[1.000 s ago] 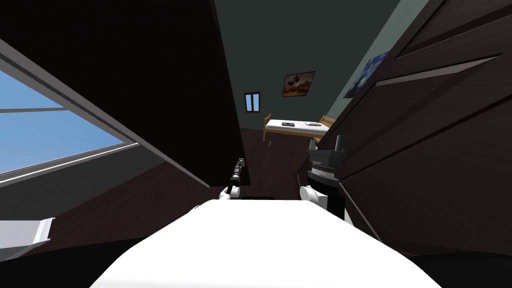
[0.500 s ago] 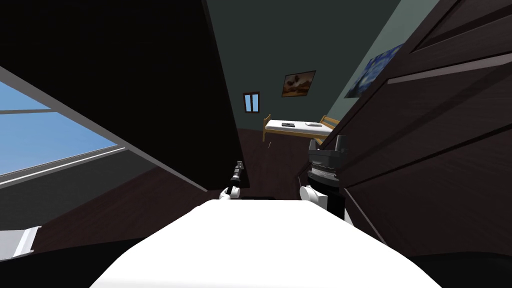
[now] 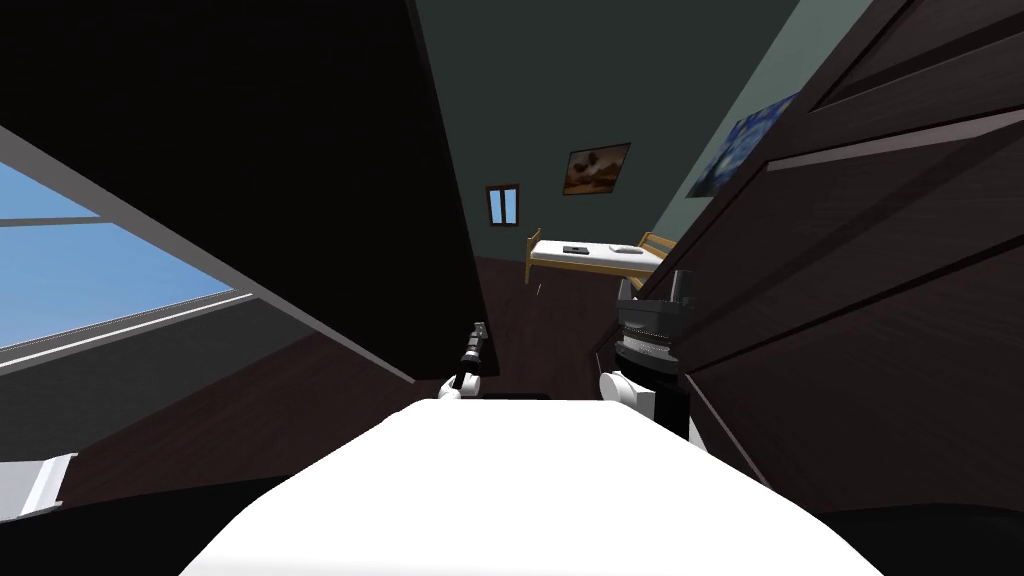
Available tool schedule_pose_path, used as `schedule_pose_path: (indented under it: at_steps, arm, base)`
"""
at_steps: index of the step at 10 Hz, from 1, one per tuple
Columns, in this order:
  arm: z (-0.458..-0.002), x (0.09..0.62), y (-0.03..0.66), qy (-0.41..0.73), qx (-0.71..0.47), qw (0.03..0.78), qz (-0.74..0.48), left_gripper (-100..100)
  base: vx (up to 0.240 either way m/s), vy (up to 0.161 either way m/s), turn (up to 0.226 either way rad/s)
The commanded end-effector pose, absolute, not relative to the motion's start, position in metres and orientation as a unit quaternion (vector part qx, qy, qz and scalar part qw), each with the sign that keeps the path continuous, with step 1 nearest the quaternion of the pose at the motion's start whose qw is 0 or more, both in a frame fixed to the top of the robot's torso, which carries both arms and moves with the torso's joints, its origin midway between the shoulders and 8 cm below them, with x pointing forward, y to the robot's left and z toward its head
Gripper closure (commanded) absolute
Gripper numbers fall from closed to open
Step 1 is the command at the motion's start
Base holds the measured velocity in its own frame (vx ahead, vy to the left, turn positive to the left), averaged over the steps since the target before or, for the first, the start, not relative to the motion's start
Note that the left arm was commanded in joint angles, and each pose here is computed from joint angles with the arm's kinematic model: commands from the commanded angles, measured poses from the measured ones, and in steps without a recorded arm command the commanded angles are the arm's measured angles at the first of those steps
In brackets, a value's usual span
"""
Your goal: Push the door open
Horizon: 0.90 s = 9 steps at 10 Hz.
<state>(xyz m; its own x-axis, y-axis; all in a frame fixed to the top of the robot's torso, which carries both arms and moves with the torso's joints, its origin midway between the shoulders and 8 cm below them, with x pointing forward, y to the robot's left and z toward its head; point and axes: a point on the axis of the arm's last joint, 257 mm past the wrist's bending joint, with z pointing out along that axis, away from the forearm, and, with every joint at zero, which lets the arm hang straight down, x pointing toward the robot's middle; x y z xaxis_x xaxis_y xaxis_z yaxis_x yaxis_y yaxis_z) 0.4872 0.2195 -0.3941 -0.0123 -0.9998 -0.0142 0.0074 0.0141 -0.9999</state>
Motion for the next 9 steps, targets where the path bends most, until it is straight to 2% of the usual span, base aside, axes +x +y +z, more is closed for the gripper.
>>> schedule_pose_path:
  at_steps: [1,9]
  arm:
    - [-0.394,0.488,0.230,0.501,-0.495,0.508,-0.496,100]
    - [-0.393,0.487,0.280,0.477,-0.519,0.534,-0.466,100]
  base:
    - [0.110,-0.028,0.015]
    - [0.182,-0.048,0.045]
